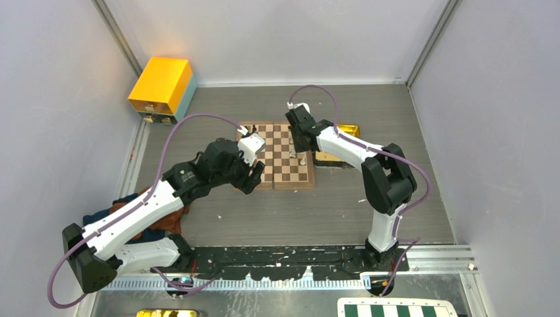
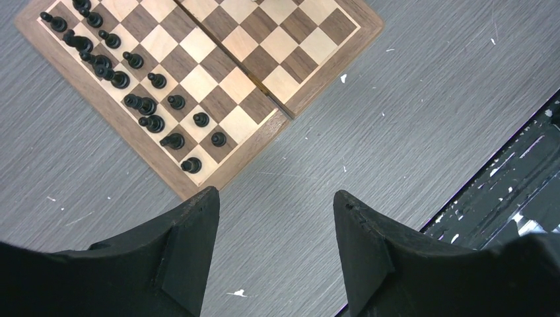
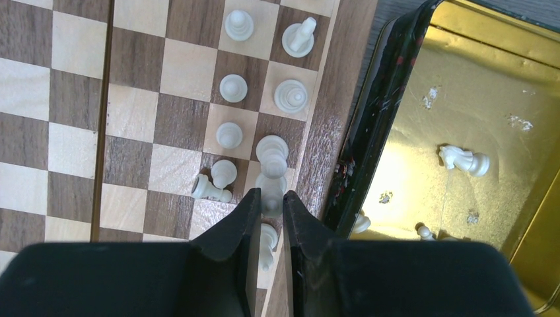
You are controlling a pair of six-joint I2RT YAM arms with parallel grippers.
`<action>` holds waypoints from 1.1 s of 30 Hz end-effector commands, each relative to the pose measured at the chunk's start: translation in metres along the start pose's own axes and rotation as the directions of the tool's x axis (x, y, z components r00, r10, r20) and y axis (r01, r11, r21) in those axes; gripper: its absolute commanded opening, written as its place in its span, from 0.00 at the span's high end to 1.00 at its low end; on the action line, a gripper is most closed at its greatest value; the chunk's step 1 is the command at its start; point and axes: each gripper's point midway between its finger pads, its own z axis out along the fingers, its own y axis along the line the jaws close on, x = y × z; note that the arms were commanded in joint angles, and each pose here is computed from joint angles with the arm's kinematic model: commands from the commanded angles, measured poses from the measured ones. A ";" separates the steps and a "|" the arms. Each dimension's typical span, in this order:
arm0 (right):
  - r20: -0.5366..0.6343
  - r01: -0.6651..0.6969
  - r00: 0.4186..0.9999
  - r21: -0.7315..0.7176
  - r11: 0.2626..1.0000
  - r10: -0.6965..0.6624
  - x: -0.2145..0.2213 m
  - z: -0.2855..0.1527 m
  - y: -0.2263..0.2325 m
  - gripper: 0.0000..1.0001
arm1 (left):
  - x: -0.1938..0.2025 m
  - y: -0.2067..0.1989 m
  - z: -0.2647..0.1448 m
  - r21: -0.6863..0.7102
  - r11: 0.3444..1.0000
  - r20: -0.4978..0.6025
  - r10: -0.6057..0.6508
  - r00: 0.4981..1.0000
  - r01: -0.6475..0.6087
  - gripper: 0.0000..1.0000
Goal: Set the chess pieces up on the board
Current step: Place the chess piece on the chessboard.
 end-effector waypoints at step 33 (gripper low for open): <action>0.027 -0.021 0.999 -0.017 1.000 0.021 -0.002 0.001 0.003 0.71 | -0.018 0.003 0.001 -0.002 1.000 0.074 0.009 0.997 -0.009 0.36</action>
